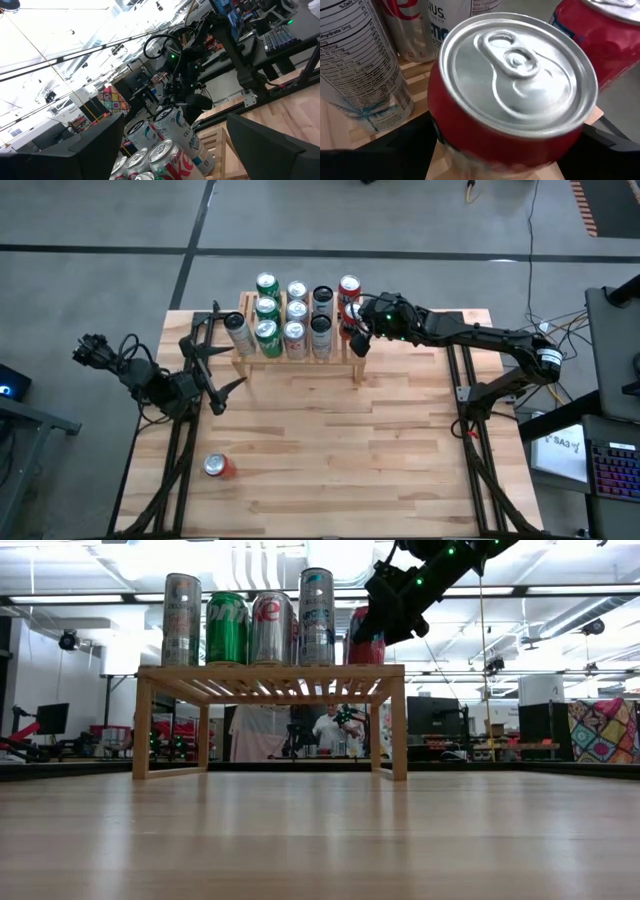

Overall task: Place canned beverage on shelf
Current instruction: Put the top left orange soda can on the shelf

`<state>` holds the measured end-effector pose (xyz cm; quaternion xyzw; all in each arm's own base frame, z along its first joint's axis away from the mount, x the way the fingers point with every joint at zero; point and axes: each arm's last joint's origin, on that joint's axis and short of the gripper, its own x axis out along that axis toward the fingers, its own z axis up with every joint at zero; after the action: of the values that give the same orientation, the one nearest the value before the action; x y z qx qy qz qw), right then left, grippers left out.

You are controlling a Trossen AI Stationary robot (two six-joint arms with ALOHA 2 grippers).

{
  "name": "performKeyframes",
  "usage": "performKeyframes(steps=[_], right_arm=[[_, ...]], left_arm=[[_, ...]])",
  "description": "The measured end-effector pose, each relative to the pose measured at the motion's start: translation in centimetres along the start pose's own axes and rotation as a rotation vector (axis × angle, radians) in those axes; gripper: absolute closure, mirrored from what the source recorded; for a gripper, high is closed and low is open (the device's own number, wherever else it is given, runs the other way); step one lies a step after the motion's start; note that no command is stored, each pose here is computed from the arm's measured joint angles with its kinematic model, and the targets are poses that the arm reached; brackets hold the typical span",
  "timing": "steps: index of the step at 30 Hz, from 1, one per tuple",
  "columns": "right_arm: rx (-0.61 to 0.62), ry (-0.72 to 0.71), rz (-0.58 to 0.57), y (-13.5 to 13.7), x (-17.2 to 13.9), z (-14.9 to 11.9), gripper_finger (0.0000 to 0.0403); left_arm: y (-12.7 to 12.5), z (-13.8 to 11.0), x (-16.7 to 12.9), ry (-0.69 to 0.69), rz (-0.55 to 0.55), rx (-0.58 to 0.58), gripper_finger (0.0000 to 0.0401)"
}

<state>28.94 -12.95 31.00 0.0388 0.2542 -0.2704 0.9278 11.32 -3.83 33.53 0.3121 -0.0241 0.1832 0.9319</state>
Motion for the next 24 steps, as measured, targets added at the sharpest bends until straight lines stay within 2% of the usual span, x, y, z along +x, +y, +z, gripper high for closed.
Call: performKeyframes(steps=[8, 15, 24], right_arm=[[0.009, 0.001, 0.001, 0.0, 0.0, 0.0, 0.0051], [-0.023, -0.006, 0.000, 0.0, -0.1, 0.1, 0.0049], [-0.022, -0.066, -0.001, -0.1, -0.9, 2.1, 0.0049]], left_arm=[[0.0, 0.0, 0.0, 0.001, -0.001, 0.002, 0.0065], [0.0, 0.0, 0.0, 0.002, -0.002, 0.003, 0.0065], [0.0, 0.0, 0.0, 0.003, -0.003, 0.004, 0.0065]])
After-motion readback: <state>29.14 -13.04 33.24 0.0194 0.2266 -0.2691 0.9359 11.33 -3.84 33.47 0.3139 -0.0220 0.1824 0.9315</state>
